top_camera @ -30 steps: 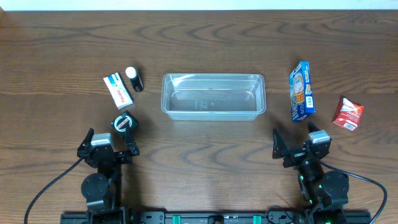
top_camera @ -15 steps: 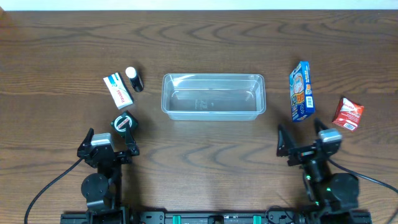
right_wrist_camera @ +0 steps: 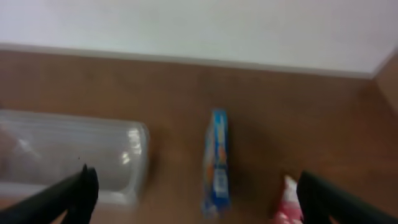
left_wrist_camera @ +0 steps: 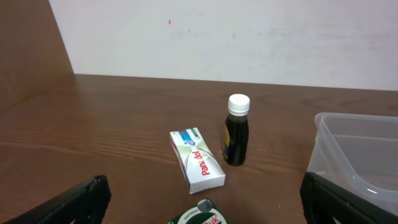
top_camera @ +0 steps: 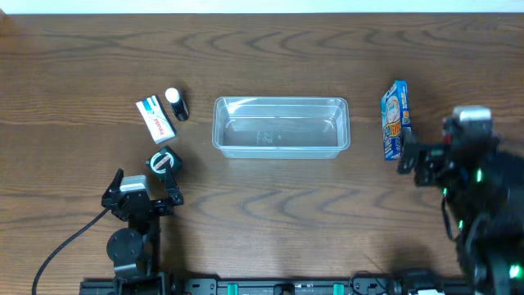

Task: Pack container
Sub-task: 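Move right gripper to the blue fever box and grasp it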

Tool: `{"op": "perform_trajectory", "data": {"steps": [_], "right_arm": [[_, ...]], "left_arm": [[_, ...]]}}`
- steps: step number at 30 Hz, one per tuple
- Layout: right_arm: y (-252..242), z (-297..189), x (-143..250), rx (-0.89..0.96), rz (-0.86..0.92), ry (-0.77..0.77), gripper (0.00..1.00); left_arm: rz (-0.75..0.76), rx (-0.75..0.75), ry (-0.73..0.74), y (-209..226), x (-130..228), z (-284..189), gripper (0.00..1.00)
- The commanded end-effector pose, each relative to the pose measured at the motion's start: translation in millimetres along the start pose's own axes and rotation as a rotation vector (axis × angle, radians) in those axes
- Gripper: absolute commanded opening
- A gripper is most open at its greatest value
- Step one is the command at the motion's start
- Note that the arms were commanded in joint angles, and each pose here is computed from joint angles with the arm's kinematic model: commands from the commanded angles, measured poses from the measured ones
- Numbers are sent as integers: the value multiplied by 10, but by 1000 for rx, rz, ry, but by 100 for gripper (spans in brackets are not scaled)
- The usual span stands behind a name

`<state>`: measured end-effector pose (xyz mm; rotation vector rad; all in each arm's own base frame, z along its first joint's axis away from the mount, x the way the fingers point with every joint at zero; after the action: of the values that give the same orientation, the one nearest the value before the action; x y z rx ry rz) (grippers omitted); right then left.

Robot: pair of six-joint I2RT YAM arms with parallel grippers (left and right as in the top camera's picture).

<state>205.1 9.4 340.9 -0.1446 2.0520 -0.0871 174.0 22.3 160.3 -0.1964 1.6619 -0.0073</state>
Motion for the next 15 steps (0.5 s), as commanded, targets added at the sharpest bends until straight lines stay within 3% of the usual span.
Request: {"op": "perform_trajectory", "data": {"steps": [1, 15], "right_arm": [[-163, 97, -127, 62, -23, 117, 99], [-614, 908, 22, 1, 154, 393, 99]], "left_arm": [[5, 5, 46, 3, 116, 7, 98], [5, 5, 46, 3, 116, 7, 98]]}}
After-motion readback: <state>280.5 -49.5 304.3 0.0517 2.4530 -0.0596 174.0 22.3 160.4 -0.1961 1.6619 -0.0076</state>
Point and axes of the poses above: each gripper's point midway between its finger pads, its own z axis out along the fingers, its own y axis along the line the jaws close on, x = y × z, the point moved 7 cm from there along -z, back along the fingers, and after that the axes turned 6 degrees about -z, right-handed, at the moved point
